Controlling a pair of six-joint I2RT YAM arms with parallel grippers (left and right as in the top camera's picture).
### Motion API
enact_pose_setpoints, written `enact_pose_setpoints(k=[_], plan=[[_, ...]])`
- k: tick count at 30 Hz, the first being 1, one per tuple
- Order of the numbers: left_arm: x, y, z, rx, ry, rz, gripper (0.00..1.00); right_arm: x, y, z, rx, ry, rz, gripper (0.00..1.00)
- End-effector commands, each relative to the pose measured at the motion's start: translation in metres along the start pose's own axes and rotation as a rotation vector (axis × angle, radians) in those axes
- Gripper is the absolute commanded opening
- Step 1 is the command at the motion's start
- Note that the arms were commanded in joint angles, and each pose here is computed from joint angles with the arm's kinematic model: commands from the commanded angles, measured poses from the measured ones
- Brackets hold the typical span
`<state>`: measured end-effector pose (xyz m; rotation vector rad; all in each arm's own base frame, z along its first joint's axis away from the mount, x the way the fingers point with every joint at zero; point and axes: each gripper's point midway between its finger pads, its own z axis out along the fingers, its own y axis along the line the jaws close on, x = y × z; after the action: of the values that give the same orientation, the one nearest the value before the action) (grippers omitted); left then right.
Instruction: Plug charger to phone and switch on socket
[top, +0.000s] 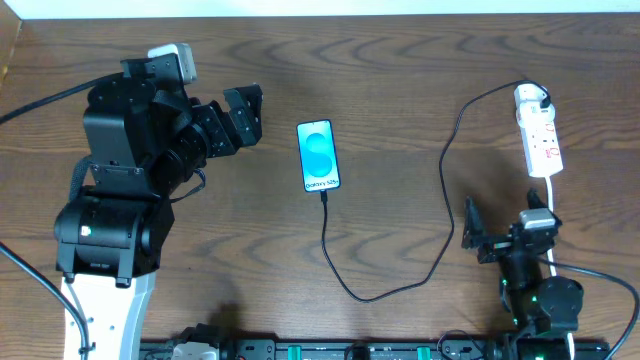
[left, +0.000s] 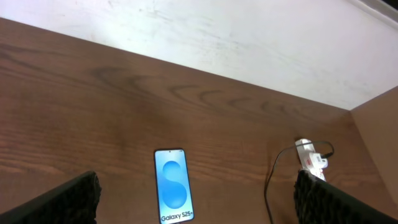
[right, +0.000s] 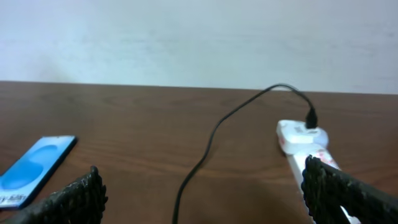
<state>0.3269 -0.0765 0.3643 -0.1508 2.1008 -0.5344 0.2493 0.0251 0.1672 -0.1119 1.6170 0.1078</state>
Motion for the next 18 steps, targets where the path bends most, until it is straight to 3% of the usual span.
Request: enact_pose_setpoints(k=[1, 18], plan=[[0.000, 0.000, 0.001, 0.003, 0.003, 0.009, 0.99, -0.003, 0.000, -0.003, 0.007, -0.028, -0.007, 0.99], [0.000, 0.000, 0.001, 0.003, 0.003, 0.009, 0.99, 0.009, 0.001, -0.004, 0.004, 0.018, -0.010, 0.99]])
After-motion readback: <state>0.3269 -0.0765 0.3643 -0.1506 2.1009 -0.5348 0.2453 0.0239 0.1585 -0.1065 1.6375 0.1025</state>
